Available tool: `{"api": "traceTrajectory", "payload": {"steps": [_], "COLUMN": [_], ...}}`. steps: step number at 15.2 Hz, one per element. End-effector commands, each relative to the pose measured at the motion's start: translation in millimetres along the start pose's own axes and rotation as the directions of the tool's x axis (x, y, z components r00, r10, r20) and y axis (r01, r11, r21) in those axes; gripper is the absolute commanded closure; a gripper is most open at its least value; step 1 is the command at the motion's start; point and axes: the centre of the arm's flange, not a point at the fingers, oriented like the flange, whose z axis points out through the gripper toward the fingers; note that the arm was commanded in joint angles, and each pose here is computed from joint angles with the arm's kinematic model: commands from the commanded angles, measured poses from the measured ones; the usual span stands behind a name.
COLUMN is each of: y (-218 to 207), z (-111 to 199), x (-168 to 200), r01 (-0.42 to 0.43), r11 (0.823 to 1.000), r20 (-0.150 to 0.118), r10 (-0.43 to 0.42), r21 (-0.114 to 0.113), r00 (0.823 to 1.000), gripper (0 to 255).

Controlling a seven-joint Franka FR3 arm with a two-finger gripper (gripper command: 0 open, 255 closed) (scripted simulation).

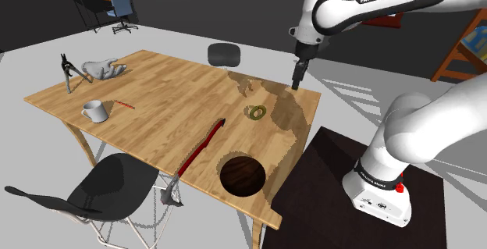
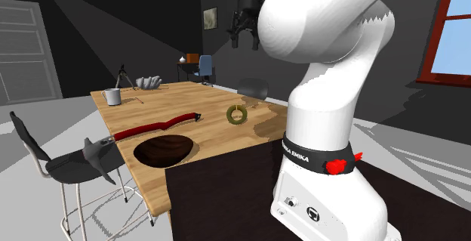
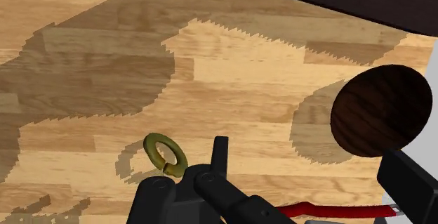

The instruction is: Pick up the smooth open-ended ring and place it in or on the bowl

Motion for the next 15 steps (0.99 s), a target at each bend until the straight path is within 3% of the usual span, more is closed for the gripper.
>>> {"api": "traceTrajectory", "payload": {"steps": [1, 4, 8, 11, 15], "y": [17.2, 39.8, 67.9, 87.4, 110.8], "z": [17.9, 46.5, 84.3, 112.4, 149.5], "x": [8.6, 21.8, 42.9, 61.2, 88.5], "r01": [0.067, 0.160, 0.281, 0.369, 0.481], "r11": [0.998, 0.987, 0.959, 0.929, 0.876], "r20": [-0.006, -0.011, -0.018, -0.021, -0.025], "r10": [-0.067, -0.160, -0.281, -0.370, -0.483], "r21": [-0.006, -0.012, -0.022, -0.030, -0.041], "r00": [0.998, 0.987, 0.959, 0.929, 0.875], "gripper": [0, 0, 0, 0, 0]}}
